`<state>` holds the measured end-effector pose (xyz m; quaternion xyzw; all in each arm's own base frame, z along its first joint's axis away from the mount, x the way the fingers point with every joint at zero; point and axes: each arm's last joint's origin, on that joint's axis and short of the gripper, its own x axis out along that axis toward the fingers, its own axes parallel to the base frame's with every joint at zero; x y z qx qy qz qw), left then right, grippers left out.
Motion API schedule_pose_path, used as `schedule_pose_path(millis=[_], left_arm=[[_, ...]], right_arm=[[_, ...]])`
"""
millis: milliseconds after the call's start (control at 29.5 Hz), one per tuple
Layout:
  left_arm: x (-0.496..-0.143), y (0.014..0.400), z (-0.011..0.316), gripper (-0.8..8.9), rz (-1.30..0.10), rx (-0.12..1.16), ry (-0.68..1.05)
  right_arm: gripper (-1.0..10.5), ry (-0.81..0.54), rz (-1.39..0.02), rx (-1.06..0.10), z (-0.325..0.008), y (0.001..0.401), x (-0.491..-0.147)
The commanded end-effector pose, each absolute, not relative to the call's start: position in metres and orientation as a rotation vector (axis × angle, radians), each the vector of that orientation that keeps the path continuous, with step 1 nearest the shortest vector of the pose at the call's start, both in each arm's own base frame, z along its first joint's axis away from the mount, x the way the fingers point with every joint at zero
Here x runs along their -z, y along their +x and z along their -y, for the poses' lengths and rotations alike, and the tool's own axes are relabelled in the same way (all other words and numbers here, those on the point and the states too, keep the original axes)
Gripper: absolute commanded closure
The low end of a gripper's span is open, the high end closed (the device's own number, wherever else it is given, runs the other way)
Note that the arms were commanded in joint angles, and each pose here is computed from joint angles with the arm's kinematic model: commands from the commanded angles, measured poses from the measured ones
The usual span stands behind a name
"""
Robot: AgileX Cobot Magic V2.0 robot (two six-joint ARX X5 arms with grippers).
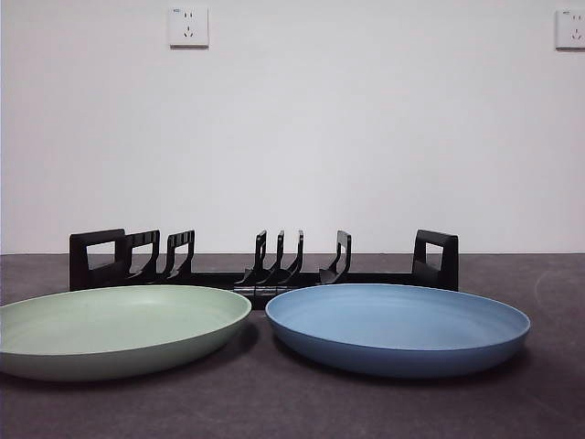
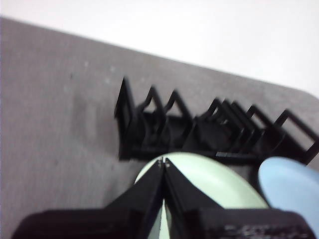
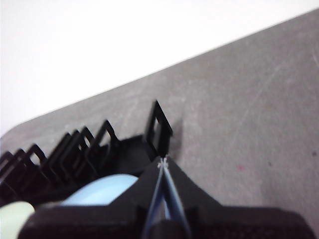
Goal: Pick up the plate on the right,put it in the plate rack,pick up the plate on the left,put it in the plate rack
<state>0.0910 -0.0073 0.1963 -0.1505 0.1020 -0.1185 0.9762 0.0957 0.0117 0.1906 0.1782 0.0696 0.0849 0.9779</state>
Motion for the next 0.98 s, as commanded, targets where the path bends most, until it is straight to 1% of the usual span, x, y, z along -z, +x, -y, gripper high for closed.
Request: schedule_pose_path(millis=[34,170,305,373,509,678,814,882,916,949,983], left_arm=[[-0.212,0.095,0.007,8.21,-0.218,0.238,-0.309],[-0.237,0.107,0.007,8.21,-0.249,0.241,-0.291],[-0.260,0.123,0.009,8.22,-0.311,0.297,-0.275],[-0.269,0.132,0.010,8.22,-0.354,0.328,-0.287],[-0.281,0.154,0.013,8.22,-0.474,0.430,-0.328],[-0.282,0.175,0.016,8.21,-0.594,0.552,-0.347],[-0.274,0.186,0.019,8.18,-0.672,0.587,-0.370],[-0.270,0.188,0.020,8.17,-0.696,0.597,-0.361],[-0.270,0.188,0.021,8.11,-0.695,0.605,-0.347],[-0.270,0.187,0.023,7.85,-0.688,0.622,-0.325],[-0.270,0.187,0.024,6.81,-0.688,0.626,-0.321]], right_arm=[[9.6,0.375,-0.149,-0.167,-0.012,0.099,-0.206],[9.6,0.374,-0.188,-0.164,-0.013,0.111,-0.231],[9.6,0.357,-0.250,-0.165,-0.015,0.128,-0.257],[9.6,0.331,-0.294,-0.199,-0.017,0.138,-0.266],[9.6,0.274,-0.459,-0.274,-0.022,0.163,-0.283],[9.6,0.216,-0.703,-0.348,-0.027,0.192,-0.287],[9.5,0.188,-0.879,-0.386,-0.030,0.211,-0.277],[9.4,0.200,-0.931,-0.402,-0.031,0.218,-0.268],[9.1,0.202,-0.946,-0.400,-0.031,0.220,-0.265],[8.2,0.202,-0.951,-0.399,-0.031,0.221,-0.264],[7.3,0.202,-0.954,-0.398,-0.031,0.222,-0.263]])
